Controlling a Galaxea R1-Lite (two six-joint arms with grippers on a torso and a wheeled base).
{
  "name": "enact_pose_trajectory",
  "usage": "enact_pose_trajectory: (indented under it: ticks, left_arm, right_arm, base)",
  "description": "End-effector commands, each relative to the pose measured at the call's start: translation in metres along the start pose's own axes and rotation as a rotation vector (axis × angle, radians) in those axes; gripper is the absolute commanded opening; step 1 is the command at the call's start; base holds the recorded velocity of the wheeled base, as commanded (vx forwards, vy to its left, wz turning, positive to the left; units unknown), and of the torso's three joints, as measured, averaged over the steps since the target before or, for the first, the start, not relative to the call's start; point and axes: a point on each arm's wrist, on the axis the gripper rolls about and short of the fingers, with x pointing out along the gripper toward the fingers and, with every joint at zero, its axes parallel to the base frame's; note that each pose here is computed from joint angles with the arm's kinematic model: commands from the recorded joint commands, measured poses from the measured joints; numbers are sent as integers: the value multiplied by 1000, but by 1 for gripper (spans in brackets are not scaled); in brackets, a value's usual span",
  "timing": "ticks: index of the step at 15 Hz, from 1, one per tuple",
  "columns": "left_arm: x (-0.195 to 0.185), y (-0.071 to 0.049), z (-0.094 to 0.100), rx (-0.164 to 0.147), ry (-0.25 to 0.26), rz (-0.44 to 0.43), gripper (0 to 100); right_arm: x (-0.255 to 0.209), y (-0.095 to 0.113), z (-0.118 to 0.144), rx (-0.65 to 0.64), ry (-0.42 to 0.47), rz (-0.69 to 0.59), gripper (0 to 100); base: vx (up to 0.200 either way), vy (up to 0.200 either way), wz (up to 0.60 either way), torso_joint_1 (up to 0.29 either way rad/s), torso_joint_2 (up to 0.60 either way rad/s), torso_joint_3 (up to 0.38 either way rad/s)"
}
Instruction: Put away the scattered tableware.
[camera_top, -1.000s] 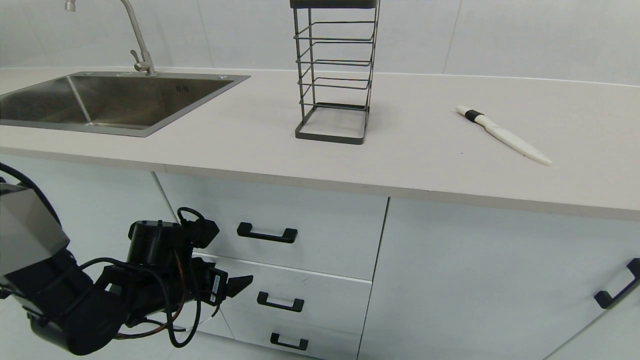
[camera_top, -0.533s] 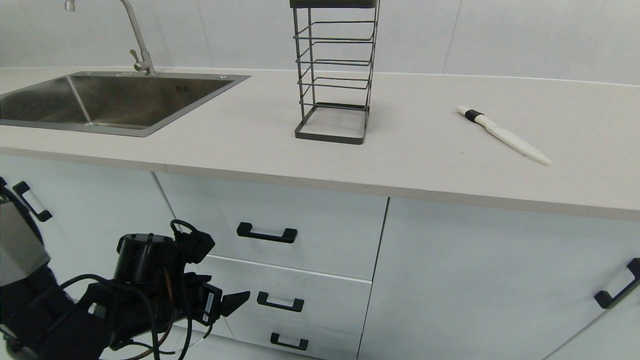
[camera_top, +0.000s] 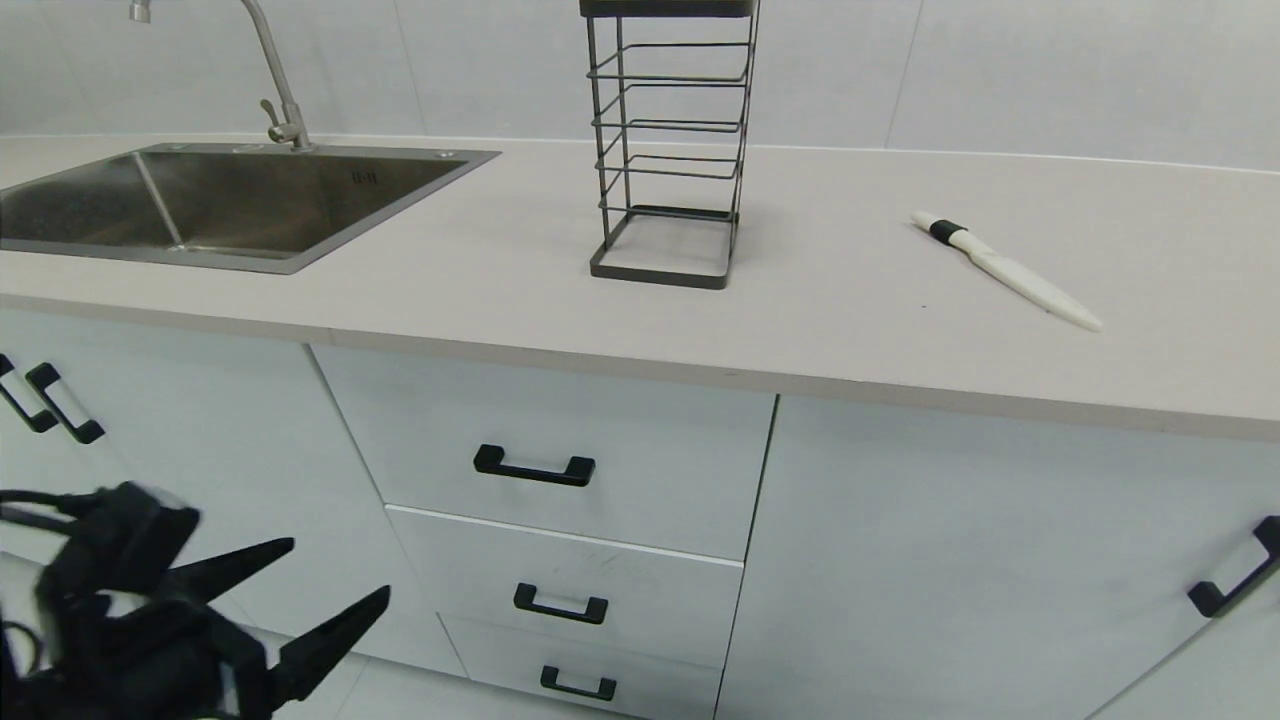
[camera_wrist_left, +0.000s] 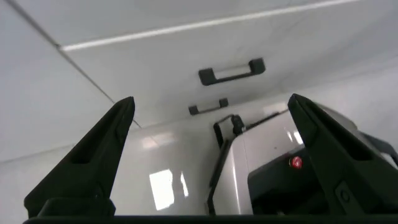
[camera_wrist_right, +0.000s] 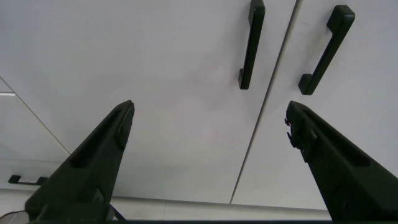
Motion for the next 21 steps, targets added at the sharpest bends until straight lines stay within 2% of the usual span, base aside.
enact_pose_trajectory:
  ticks: [1, 2, 3, 5, 7, 9, 12, 14, 16, 17, 18, 19, 21]
  left_arm:
    - [-90, -16, -14, 75, -375, 115, 100]
    - [-100, -19, -23, 97, -399, 128, 100]
    - [-110, -23, -33, 106, -426, 128, 100]
    - [-119, -28, -60, 86, -398, 124, 100]
    - [-117, -28, -69, 44, -335, 128, 100]
    - [-114, -26, -82, 19, -210, 198, 100]
    - [-114, -25, -81, -36, -221, 238, 100]
    - [-114, -24, -81, -27, -217, 275, 100]
    - [-114, -24, -81, -42, -218, 296, 100]
    - [-114, -25, -82, -46, -220, 347, 100]
    - [-115, -25, -82, -48, -230, 379, 100]
    - [-117, -28, -84, -48, -281, 430, 100]
    - [-119, -28, -84, -45, -300, 427, 100]
  right_arm:
    - [0, 0, 0, 0, 1, 0, 100]
    - [0, 0, 0, 0, 1, 0, 100]
    - [0, 0, 0, 0, 1, 0, 100]
    - [0, 0, 0, 0, 1, 0, 100]
    - [0, 0, 0, 0, 1, 0, 100]
    - [0, 0, 0, -2, 1, 2, 100]
    - [0, 0, 0, -1, 1, 2, 100]
    - [0, 0, 0, 0, 3, 2, 100]
    - [0, 0, 0, -1, 1, 2, 100]
    - [0, 0, 0, 0, 3, 2, 100]
    - [0, 0, 0, -1, 1, 2, 100]
    - [0, 0, 0, -1, 1, 2, 100]
    - [0, 0, 0, 0, 3, 2, 100]
  base:
    - [0, 0, 0, 0, 0, 0]
    - [0, 0, 0, 0, 0, 0]
    - [0, 0, 0, 0, 0, 0]
    - [0, 0, 0, 0, 0, 0]
    - [0, 0, 0, 0, 0, 0]
    - [0, 0, 0, 0, 0, 0]
    - [0, 0, 0, 0, 0, 0]
    - [0, 0, 0, 0, 0, 0]
    - [0, 0, 0, 0, 0, 0]
    - [0, 0, 0, 0, 0, 0]
    - [0, 0, 0, 0, 0, 0]
    - [0, 0, 0, 0, 0, 0]
    - [0, 0, -600, 2, -2, 7]
